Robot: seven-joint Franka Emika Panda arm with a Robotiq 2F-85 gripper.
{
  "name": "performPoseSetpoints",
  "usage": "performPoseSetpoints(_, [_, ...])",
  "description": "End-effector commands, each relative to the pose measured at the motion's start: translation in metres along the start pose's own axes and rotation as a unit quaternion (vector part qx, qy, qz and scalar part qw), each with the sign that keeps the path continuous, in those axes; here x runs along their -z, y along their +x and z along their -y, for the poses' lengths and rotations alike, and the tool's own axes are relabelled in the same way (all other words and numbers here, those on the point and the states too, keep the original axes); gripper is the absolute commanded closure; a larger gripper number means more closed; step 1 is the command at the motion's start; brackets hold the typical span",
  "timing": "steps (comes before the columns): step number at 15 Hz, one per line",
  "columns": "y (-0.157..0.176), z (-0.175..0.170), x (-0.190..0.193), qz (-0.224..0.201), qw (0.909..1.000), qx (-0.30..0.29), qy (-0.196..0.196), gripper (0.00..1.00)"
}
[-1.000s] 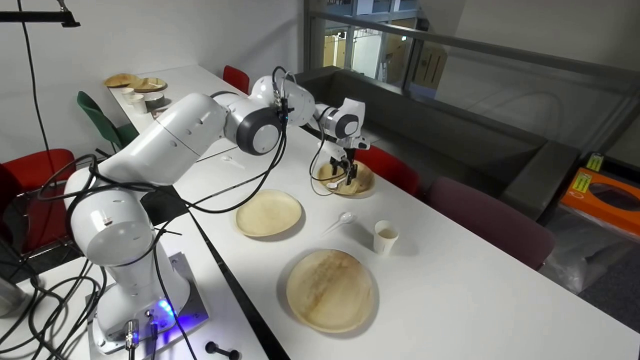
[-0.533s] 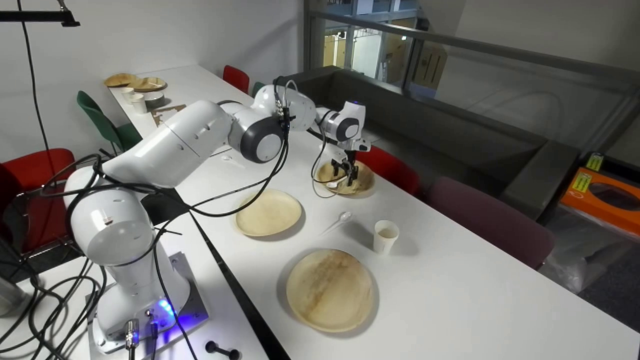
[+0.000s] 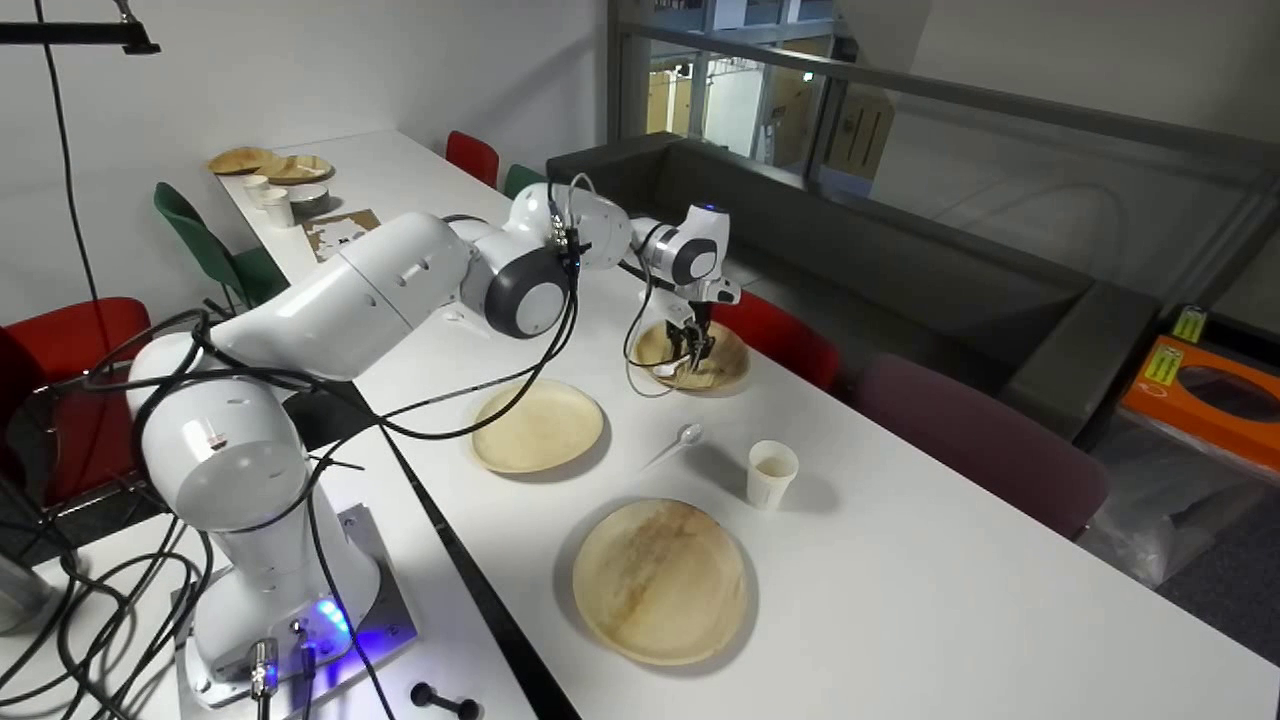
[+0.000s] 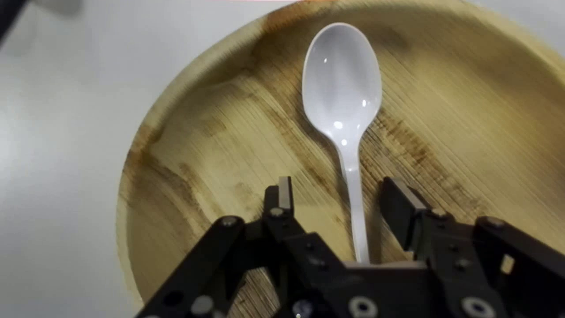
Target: Remove the spoon from the brown plate and put it on the table
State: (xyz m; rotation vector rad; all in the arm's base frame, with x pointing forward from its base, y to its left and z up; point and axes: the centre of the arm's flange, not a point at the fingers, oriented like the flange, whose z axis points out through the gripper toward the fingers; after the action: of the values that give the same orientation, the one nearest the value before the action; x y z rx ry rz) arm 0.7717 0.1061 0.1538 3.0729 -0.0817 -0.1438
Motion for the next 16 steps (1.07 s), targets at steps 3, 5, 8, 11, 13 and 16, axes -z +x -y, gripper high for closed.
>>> performPoseSetpoints(3, [0.0173, -0.0001, 0.0099, 0.013, 0.9999, 0.008, 0.003, 0.53])
performPoseSetpoints(5, [0.0178, -0.0004, 0.0108, 0.014, 0.9999, 0.008, 0.004, 0.54])
performPoseSetpoints(8, [0.0186, -0.0004, 0.0119, 0.013, 0.9999, 0.008, 0.004, 0.61])
performPoseSetpoints(11, [0.0189, -0.0005, 0.0115, 0.014, 0.9999, 0.008, 0.004, 0.71])
performPoseSetpoints(13, [0.0192, -0.0007, 0.0113, 0.014, 0.9999, 0.008, 0.005, 0.77])
performPoseSetpoints(16, [0.0192, -0.0010, 0.0106, 0.014, 0.9999, 0.007, 0.005, 0.81])
